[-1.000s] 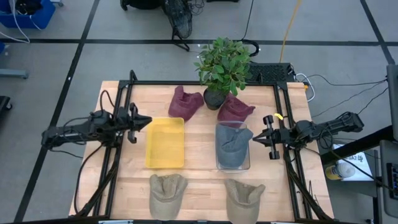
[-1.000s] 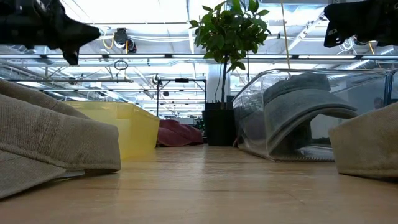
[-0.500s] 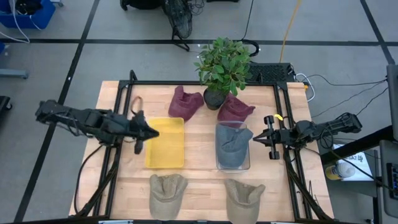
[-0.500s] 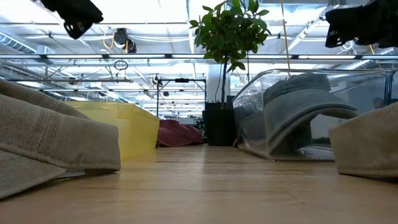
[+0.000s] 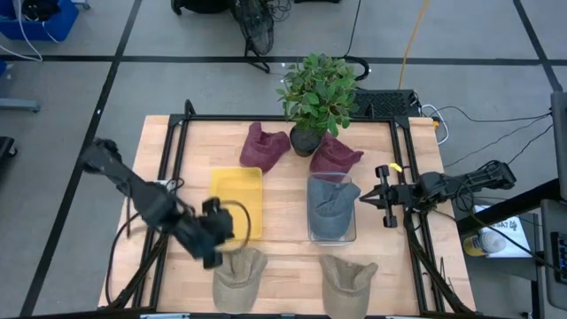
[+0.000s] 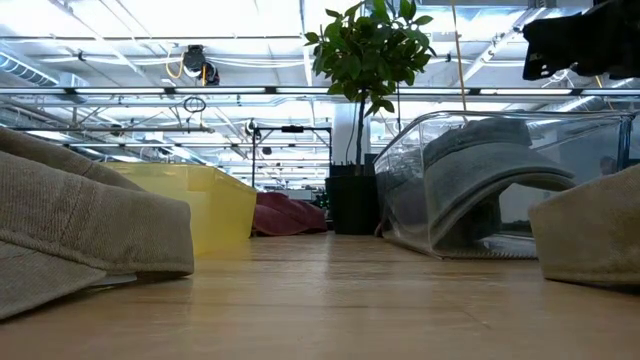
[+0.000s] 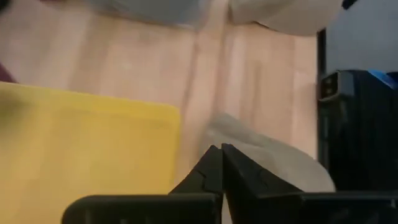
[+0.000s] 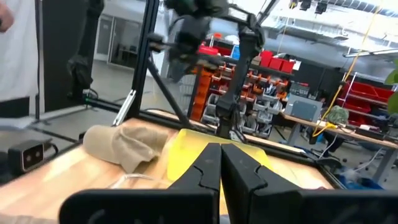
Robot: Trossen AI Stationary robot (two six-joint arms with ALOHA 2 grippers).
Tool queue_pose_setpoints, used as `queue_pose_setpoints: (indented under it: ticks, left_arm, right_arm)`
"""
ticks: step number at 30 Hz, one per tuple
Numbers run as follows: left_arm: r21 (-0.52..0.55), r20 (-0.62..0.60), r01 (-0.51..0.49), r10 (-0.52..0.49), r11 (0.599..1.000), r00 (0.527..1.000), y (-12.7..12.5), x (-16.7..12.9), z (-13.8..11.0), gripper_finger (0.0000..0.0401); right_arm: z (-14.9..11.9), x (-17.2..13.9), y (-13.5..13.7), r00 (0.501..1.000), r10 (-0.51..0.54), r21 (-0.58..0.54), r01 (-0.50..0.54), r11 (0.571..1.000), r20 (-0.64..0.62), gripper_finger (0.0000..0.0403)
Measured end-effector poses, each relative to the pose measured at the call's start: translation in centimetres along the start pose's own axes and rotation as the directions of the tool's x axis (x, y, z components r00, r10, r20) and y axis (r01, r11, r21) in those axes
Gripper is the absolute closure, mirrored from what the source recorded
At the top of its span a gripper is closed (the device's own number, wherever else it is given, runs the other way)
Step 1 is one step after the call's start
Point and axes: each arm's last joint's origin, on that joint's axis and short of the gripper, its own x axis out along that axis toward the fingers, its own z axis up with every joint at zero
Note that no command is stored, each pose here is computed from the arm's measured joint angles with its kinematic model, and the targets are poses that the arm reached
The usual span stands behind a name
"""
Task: Pick & Place hat
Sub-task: Put the left brown cap into the yellow bin
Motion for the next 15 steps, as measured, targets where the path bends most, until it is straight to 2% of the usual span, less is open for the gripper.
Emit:
queue_pose_setpoints:
  ticks: [3, 7, 12, 15]
  left_arm:
    - [0.035, -0.060, -0.012, 0.014, 0.999, 0.998, -2.3, 1.9, -1.0, 0.0354]
    - [0.054, -0.164, -0.012, 0.021, 0.998, 0.986, -4.5, 4.4, -2.7, 0.0289]
    - [-0.001, -0.293, 0.016, -0.016, 1.000, 0.956, -5.7, 6.7, -3.7, 0.0206]
    - [0.002, -0.308, 0.023, -0.021, 1.000, 0.951, -6.1, 7.8, -4.0, 0.0173]
  right_arm:
    - [-0.2, 0.0, 0.0, 1.000, -0.002, 0.005, 0.002, 1.000, 0.013, 0.0403]
    - [-0.8, 0.0, 0.2, 0.999, -0.010, 0.005, 0.009, 1.000, 0.049, 0.0403]
    - [-0.3, -0.1, 0.1, 0.992, -0.027, -0.023, 0.030, 0.999, 0.123, 0.0403]
    - [-0.3, -0.1, 0.1, 0.993, -0.029, -0.043, 0.034, 0.998, 0.119, 0.0403]
